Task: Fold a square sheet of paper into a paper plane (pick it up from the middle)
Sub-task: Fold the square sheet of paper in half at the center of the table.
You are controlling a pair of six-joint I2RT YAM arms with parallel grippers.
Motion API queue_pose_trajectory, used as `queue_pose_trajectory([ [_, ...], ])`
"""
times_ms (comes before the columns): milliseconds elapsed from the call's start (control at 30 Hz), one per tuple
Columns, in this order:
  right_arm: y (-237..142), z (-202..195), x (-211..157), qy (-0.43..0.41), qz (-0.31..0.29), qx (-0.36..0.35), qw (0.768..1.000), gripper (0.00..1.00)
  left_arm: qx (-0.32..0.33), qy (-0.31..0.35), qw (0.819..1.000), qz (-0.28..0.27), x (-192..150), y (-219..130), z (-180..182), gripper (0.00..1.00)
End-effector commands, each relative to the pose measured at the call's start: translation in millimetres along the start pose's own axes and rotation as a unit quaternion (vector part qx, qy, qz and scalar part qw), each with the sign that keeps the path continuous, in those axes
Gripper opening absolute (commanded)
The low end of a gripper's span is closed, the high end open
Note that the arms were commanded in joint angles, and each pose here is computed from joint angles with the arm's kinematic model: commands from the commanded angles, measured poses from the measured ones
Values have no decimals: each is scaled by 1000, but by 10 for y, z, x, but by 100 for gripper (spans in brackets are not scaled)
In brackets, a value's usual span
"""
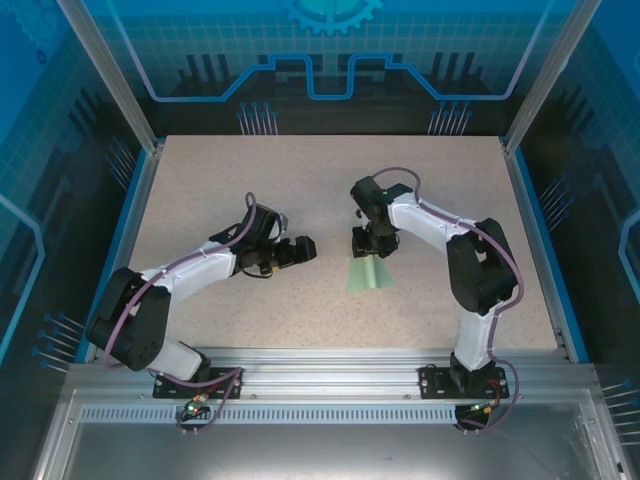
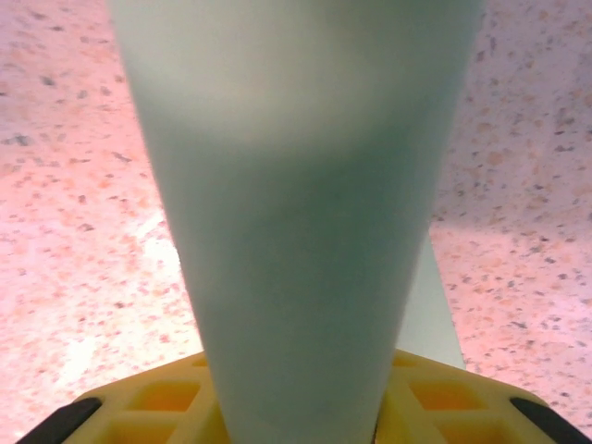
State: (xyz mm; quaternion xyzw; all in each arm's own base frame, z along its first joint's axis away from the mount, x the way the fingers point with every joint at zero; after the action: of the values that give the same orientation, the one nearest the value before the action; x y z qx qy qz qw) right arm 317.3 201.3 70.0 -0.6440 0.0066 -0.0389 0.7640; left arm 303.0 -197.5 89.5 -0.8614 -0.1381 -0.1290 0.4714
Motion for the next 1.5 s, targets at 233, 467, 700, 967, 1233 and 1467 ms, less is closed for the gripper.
queue_pose_trajectory([
  [233, -582, 782, -54, -10, -1, 285, 958, 42, -13, 13, 1000, -10, 63, -103, -116, 98],
  [467, -160, 561, -50, 44, 31, 292, 955, 43, -34, 19, 999, -15, 73, -206, -222, 98],
  [700, 203, 64, -163, 80, 46, 220, 971, 52, -51, 32, 998, -28, 51, -314, -322, 99],
  [967, 218, -225, -215, 81, 35, 154, 984, 71, -55, 29, 996, -64, 67, -448, -339, 98],
  [1233, 100, -314, -206, 75, 19, 134, 988, 79, -58, 37, 993, -94, 136, -549, -369, 99],
  [1467, 12, -404, -184, 79, 1, 114, 990, 81, -93, 65, 985, -129, 160, -626, -476, 99],
])
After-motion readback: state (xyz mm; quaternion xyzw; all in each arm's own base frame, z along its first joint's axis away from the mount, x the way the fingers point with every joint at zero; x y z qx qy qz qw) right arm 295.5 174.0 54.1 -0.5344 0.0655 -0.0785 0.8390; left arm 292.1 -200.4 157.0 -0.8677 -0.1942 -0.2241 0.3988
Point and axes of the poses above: each hand's point on the last joint's axis, 136 mm out from that joint toward the fingers, its own y axis out along the fingers, its own z axis along the line the jaws close on, x = y × z, the point moved 1 cm from there along -y, back along the fingers, and after that the axes turned 9 degrees about y, right-handed, at the moved point
